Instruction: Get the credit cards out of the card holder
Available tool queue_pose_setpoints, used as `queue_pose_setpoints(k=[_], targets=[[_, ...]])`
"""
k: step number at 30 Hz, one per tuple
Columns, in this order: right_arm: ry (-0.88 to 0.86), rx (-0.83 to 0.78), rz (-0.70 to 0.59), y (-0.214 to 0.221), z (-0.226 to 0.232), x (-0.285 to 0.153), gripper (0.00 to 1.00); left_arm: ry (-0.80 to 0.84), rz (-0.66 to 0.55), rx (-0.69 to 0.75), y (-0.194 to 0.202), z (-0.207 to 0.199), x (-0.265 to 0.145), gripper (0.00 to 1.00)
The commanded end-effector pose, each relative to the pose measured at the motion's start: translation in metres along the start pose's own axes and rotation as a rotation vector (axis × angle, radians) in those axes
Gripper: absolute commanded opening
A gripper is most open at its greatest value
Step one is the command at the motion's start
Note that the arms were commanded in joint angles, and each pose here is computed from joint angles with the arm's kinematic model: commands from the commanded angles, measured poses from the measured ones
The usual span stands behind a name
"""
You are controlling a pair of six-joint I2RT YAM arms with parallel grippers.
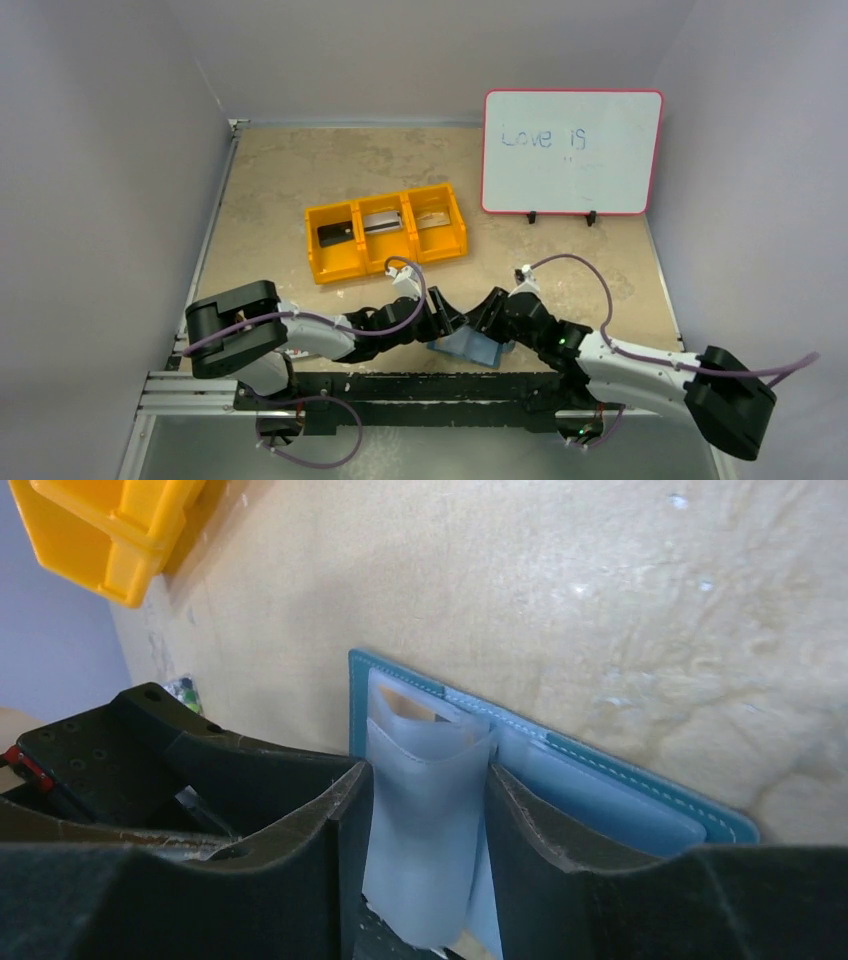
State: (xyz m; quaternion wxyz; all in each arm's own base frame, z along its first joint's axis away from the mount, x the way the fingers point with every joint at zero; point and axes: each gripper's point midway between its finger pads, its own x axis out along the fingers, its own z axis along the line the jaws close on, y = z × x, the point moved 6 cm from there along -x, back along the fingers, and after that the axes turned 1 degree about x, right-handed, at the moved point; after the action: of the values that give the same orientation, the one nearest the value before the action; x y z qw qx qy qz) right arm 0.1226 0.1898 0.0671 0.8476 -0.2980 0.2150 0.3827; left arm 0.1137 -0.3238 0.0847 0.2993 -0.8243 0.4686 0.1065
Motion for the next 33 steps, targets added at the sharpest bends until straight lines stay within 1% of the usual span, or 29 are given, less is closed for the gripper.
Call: queue_pose_setpoints(k=[1, 6, 12, 14, 15, 16, 18, 22, 26, 29, 31, 33], targets=[[0.077, 0.01, -0.11, -0.02, 0.002, -0.013, 0.48, -0.06, 0.06, 0.044, 0.013, 0.016, -0.001, 0.61], [0.105, -0.016, -0.148, -0.027, -0.001, -0.026, 0.5, -0.013, 0.082, 0.022, 0.018, 0.011, 0.006, 0.61], [0.216, -0.01, -0.121, -0.025, -0.013, -0.031, 0.51, 0.019, 0.092, 0.012, 0.02, 0.005, 0.009, 0.61], [0.236, -0.005, -0.132, -0.027, -0.013, -0.033, 0.56, -0.002, 0.073, 0.015, 0.017, 0.008, 0.007, 0.6], [0.231, -0.009, -0.129, -0.027, -0.01, -0.033, 0.61, -0.015, 0.065, 0.019, 0.016, 0.01, 0.006, 0.6], [0.225, -0.005, -0.125, -0.029, -0.004, -0.035, 0.62, -0.025, 0.061, 0.021, 0.015, 0.011, 0.005, 0.6], [0.209, -0.027, -0.111, -0.031, 0.008, -0.037, 0.59, -0.047, 0.046, 0.032, 0.012, 0.013, 0.004, 0.59], [0.239, -0.041, -0.067, -0.025, 0.004, -0.028, 0.58, -0.062, 0.026, 0.048, 0.008, 0.013, 0.0, 0.59], [0.141, -0.055, -0.017, -0.016, 0.014, -0.014, 0.58, -0.059, 0.024, 0.056, 0.007, 0.012, -0.001, 0.59], [0.217, -0.079, 0.007, -0.014, 0.009, -0.006, 0.58, -0.05, 0.031, 0.055, 0.008, 0.012, -0.002, 0.58], [0.248, -0.109, 0.018, -0.014, 0.01, 0.0, 0.57, -0.051, 0.015, 0.052, 0.006, 0.013, -0.004, 0.58], [0.278, -0.141, 0.034, -0.013, 0.009, 0.005, 0.51, -0.069, -0.017, 0.052, 0.0, 0.015, -0.009, 0.58]])
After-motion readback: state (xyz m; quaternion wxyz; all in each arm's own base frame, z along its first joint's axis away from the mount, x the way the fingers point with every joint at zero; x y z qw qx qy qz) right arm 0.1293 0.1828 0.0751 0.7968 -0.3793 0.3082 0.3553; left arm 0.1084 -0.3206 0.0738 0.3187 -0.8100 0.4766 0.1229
